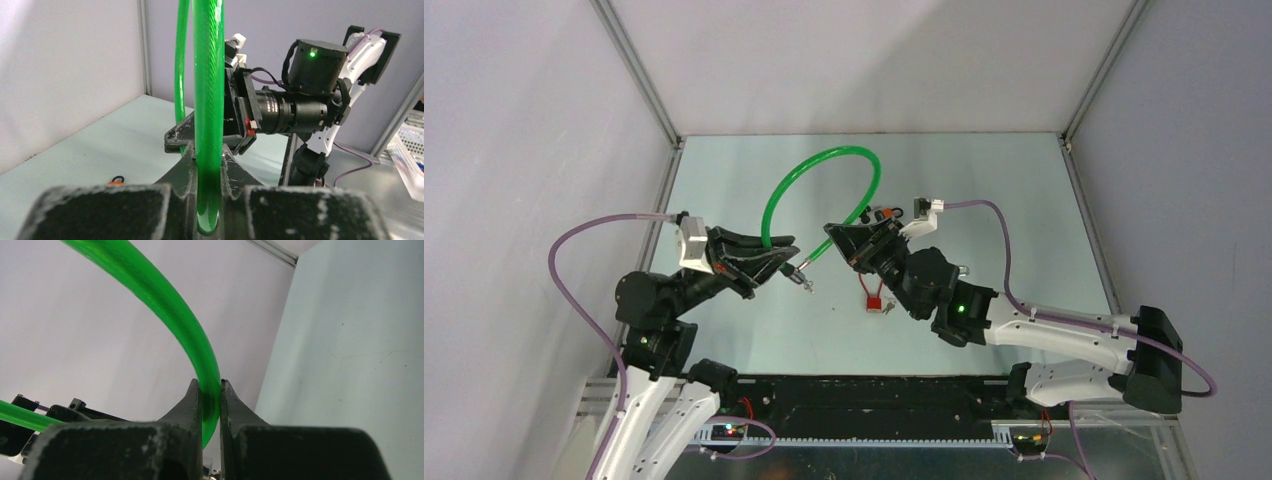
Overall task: Lock with the key
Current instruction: Lock the lock.
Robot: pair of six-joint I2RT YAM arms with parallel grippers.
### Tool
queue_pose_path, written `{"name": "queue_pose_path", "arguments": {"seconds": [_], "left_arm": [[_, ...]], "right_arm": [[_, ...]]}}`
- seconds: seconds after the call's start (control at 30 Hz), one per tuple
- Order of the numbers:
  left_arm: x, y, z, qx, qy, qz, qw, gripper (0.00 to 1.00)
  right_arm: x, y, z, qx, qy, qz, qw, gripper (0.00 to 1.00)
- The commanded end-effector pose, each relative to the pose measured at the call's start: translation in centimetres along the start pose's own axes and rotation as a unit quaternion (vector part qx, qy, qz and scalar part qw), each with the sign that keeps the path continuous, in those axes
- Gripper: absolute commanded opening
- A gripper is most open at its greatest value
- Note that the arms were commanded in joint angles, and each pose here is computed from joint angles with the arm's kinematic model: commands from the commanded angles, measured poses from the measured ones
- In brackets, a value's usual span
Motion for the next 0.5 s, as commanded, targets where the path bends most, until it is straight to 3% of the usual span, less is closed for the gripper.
{"name": "queue_pose_path", "arguments": {"seconds": [0.0,0.47], "left_arm": [[0.4,0.3,-0.5,-0.025,-0.01,-0.01,1.0,0.0],[2.3,0.9,1.3,-0.035,-0.043,-0.045,0.997,0.0]], "right_arm": [[2.2,0.1,-0.3,-0.01,0.013,-0.04,0.999,0.0],[5.0,0.5,-0.6,-0.018,-0.002,-0.068,0.998,0.0]]}}
Point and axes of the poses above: each gripper's point midway between its finger pads, its own y axis out along the fingers, its own x axis along the line the jaws close on, z = x × y, the point moved 2 cm from there along -y, back along the fingers, and after that the axes turned 2 degrees about -y, right-handed, at the moved point
